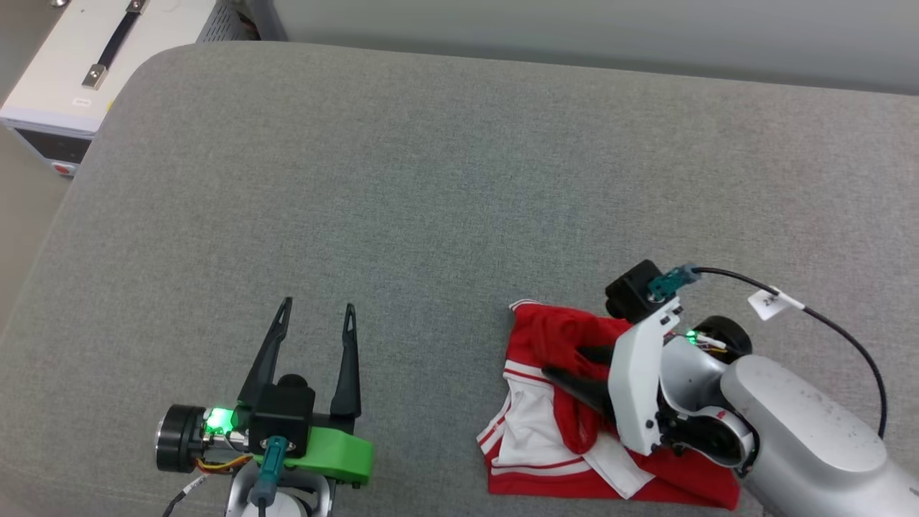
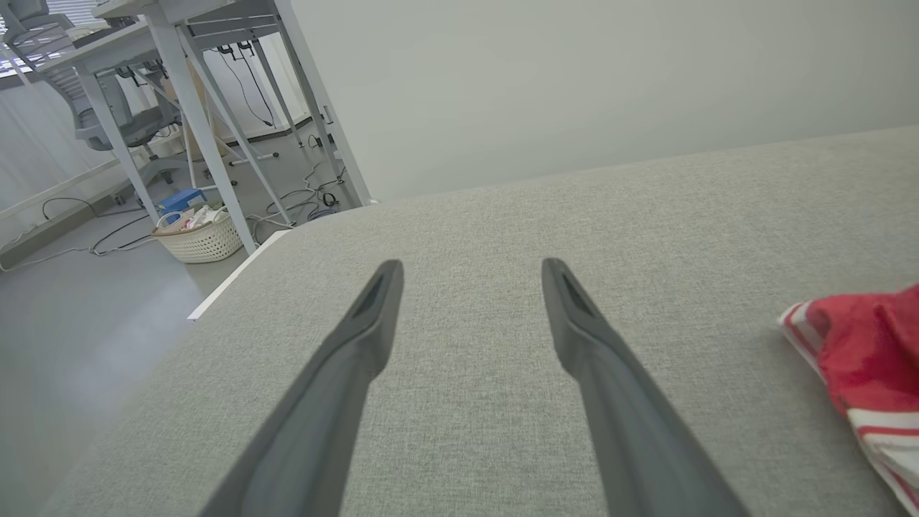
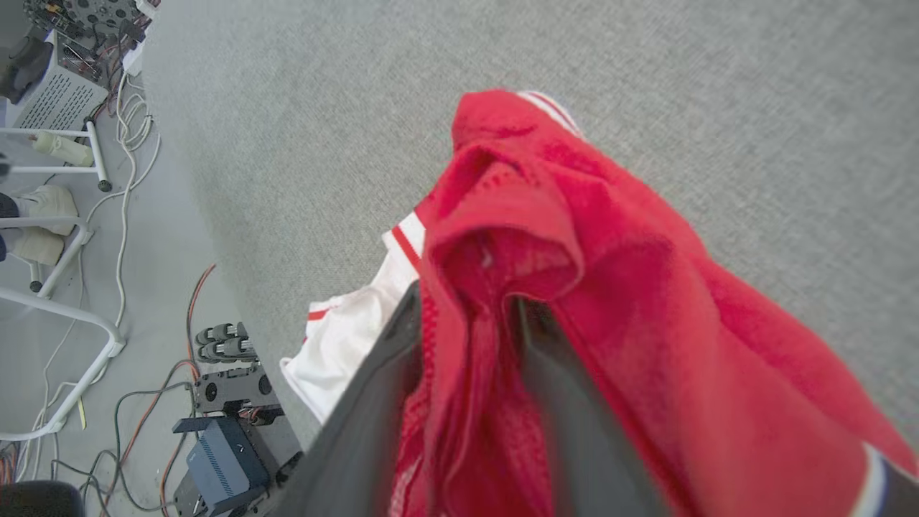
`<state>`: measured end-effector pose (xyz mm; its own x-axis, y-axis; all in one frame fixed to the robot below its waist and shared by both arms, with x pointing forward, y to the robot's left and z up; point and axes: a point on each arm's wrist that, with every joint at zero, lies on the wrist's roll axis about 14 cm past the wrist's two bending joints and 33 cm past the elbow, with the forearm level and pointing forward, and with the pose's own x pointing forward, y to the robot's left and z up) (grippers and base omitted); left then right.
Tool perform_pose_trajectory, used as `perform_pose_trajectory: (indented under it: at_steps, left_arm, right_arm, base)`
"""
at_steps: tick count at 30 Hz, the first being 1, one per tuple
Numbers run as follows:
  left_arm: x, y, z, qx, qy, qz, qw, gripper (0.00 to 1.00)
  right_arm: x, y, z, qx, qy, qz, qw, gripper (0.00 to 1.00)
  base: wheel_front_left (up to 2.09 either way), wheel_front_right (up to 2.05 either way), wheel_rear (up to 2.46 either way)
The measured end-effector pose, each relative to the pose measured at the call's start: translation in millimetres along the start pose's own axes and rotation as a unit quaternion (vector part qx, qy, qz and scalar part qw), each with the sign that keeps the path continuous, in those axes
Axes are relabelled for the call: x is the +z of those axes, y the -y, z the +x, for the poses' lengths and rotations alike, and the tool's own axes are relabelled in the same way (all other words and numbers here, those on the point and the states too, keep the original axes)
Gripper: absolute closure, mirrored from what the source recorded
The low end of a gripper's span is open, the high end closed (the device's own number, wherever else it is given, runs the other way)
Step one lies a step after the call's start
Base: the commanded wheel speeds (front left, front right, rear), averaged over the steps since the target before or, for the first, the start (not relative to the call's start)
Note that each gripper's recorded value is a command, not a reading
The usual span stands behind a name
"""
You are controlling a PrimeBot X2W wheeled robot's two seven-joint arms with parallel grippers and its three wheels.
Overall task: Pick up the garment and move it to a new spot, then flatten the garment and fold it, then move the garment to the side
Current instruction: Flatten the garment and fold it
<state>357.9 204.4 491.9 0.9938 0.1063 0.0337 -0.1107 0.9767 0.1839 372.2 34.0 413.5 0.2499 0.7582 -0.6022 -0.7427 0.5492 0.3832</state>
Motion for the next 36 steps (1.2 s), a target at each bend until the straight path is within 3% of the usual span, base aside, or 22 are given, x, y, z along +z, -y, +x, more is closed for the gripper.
perform_pose_trajectory:
  at_steps: [6, 10, 16, 24, 29, 36]
  left_arm:
    - [7.3, 2.0, -4.8, -0.004, 0.012, -0.004, 1.0, 0.0]
    - [10.5, -0.2, -6.8, -0.001, 0.017, -0.008, 1.0, 0.0]
    - [17.3, 4.6, -5.5, -0.016, 0.03, -0.007, 0.999, 0.0]
    - [28.2, 10.3, -2.7, -0.03, 0.048, -0.012, 0.998, 0.0]
    - [31.5, 13.5, -5.1, -0.038, 0.053, -0.019, 0.998, 0.0]
    - [36.9, 16.8, -8.6, -0.047, 0.061, -0.023, 0.997, 0.0]
  right_arm:
    - [34.4, 10.1, -40.2, -0.033, 0.103, -0.035, 0.994, 0.0]
    - [50.6, 30.6, -74.7, -0.085, 0.182, -0.043, 0.979, 0.0]
    - [54.2, 68.6, -130.7, -0.192, 0.266, -0.062, 0.943, 0.0]
    - [44.4, 97.8, -197.0, -0.32, 0.354, -0.093, 0.874, 0.0]
    - [35.4, 93.2, -218.0, -0.357, 0.41, -0.08, 0.835, 0.0]
    - [26.6, 77.4, -234.9, -0.381, 0.455, -0.073, 0.802, 0.0]
  base:
    - [0.0, 0.0, 0.0]
    - [0.0, 0.0, 0.0]
    - [0.0, 0.0, 0.0]
    - [0.0, 0.0, 0.0]
    - [0.0, 0.0, 0.0]
    - [0.0, 0.0, 0.0]
